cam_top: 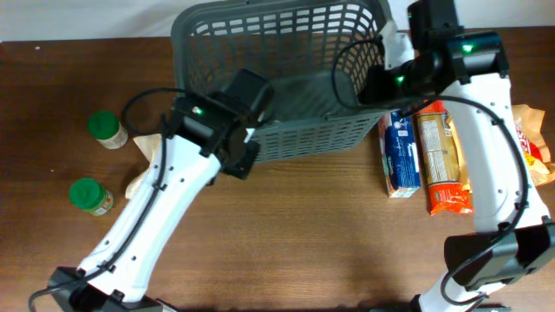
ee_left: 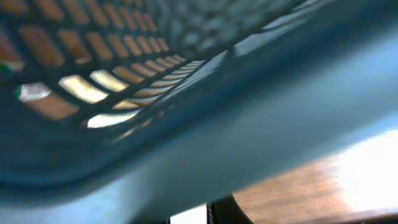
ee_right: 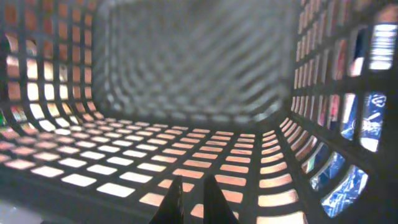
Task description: Pack container
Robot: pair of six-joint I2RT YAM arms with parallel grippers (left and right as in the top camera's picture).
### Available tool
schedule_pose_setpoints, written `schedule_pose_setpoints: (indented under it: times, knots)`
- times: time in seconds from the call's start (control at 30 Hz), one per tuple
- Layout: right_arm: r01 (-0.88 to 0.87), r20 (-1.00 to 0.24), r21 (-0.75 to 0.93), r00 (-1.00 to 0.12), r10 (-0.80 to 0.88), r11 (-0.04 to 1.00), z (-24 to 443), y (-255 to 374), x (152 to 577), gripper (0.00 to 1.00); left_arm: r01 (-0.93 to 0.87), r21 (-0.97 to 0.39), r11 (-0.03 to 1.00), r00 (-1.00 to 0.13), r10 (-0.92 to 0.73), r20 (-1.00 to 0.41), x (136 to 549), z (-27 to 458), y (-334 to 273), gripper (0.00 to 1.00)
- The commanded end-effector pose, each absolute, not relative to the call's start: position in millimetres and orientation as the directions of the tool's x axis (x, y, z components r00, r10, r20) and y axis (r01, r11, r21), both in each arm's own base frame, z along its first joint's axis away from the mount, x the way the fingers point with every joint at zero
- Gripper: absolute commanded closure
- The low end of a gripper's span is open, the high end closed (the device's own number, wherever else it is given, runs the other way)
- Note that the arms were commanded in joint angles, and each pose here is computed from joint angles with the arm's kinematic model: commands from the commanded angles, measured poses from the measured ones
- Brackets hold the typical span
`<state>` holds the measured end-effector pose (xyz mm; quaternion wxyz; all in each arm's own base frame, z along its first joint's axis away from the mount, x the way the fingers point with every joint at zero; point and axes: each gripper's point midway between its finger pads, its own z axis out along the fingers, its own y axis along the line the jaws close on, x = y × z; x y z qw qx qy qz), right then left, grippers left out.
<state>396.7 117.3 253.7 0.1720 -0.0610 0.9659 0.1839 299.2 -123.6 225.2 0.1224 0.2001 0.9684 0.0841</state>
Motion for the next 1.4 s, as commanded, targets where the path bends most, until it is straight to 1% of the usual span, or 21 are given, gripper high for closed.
schedule_pose_setpoints:
  times: [0.0, 0.1, 0.13, 0.17, 0.23, 0.33, 0.43, 0.57, 0.67, 0.77, 0.9, 0.93, 0.97, 1.0, 1.03, 1.1, 1.13, 1.23, 1.3, 1.33, 1.37]
  knots:
    - [-0.187, -0.363, 0.254, -0.928, -0.086, 0.949, 250, 115, 398, 0.96, 0.327, 0.237, 0.915, -0.907, 0.374, -0.192, 304, 226, -105, 0.98]
    - [-0.173, -0.486, 0.253, -0.873, -0.029, 0.952, 289, 99, 410, 0.96, 0.296, 0.231, 0.927, -0.917, 0.344, -0.202, 292, 237, -97, 0.98]
    - [-0.136, -0.552, 0.239, -0.834, 0.019, 0.961, 313, 77, 417, 0.96, 0.262, 0.22, 0.94, -0.921, 0.312, -0.235, 284, 248, -94, 0.98]
    - [-0.082, -0.575, 0.227, -0.815, 0.065, 0.97, 323, 60, 421, 0.96, 0.239, 0.21, 0.948, -0.921, 0.29, -0.261, 279, 256, -91, 0.98]
    - [0.003, -0.596, 0.214, -0.792, 0.133, 0.977, 331, 28, 426, 0.96, 0.198, 0.183, 0.963, -0.907, 0.25, -0.338, 266, 277, -84, 0.96]
    - [0.119, -0.58, 0.22, -0.782, 0.228, 0.968, 324, -20, 430, 0.96, 0.159, 0.151, 0.976, -0.87, 0.211, -0.446, 247, 307, -70, 0.85]
    - [0.164, -0.573, 0.219, -0.777, 0.262, 0.962, 316, -39, 435, 0.96, 0.091, 0.122, 0.988, -0.834, 0.142, -0.533, 233, 329, -48, 0.79]
    - [0.156, -0.514, 0.22, -0.82, 0.25, 0.963, 286, -31, 449, 0.96, -0.006, 0.096, 0.995, -0.797, 0.053, -0.601, 218, 346, -22, 0.65]
    - [0.112, -0.458, 0.225, -0.865, 0.206, 0.968, 259, -5, 460, 0.96, -0.061, 0.084, 0.995, -0.774, 0.006, -0.633, 210, 354, -8, 0.47]
    - [0.075, -0.43, 0.225, -0.887, 0.168, 0.971, 244, 15, 465, 0.96, -0.097, 0.08, 0.992, -0.766, -0.023, -0.642, 206, 357, 0, 0.43]
    - [0.034, -0.418, 0.235, -0.899, 0.133, 0.971, 240, 33, 465, 0.96, -0.115, 0.08, 0.99, -0.765, -0.037, -0.643, 207, 357, 4, 0.35]
    - [0.026, -0.419, 0.233, -0.9, 0.124, 0.972, 240, 37, 464, 0.96, -0.115, 0.08, 0.99, -0.765, -0.037, -0.642, 207, 357, 4, 0.33]
    - [0.01, -0.423, 0.225, -0.9, 0.107, 0.974, 240, 37, 464, 0.96, -0.115, 0.079, 0.99, -0.765, -0.037, -0.644, 208, 357, 3, 0.27]
    - [0.042, -0.432, 0.163, -0.895, 0.11, 0.986, 239, 23, 466, 0.96, -0.115, 0.078, 0.99, -0.762, -0.038, -0.646, 209, 357, 3, 0.17]
    - [0.13, -0.442, 0.099, -0.883, 0.161, 0.987, 238, -1, 467, 0.96, -0.115, 0.078, 0.99, -0.762, -0.038, -0.646, 209, 357, 3, 0.01]
    - [0.247, -0.459, 0.022, -0.858, 0.23, 0.969, 239, -40, 466, 0.94, -0.115, 0.078, 0.99, -0.763, -0.038, -0.645, 208, 357, 3, 0.01]
    - [0.285, -0.469, -0.005, -0.847, 0.25, 0.958, 239, -57, 466, 0.88, -0.115, 0.079, 0.99, -0.765, -0.037, -0.643, 208, 357, 3, 0.01]
    - [0.341, -0.488, -0.052, -0.829, 0.275, 0.939, 240, -105, 464, 0.43, -0.114, 0.081, 0.99, -0.767, -0.036, -0.64, 207, 356, 4, 0.01]
    - [0.341, -0.48, -0.125, -0.843, 0.244, 0.932, 235, -131, 461, 0.07, -0.114, 0.081, 0.99, -0.767, -0.036, -0.64, 207, 356, 4, 0.01]
    - [0.358, -0.469, -0.182, -0.85, 0.239, 0.916, 232, -147, 457, 0.0, -0.114, 0.081, 0.99, -0.767, -0.036, -0.64, 207, 356, 4, 0.01]
    - [0.371, -0.46, -0.23, -0.856, 0.235, 0.9, 230, -159, 454, 0.01, -0.114, 0.081, 0.99, -0.767, -0.036, -0.64, 207, 356, 4, 0.01]
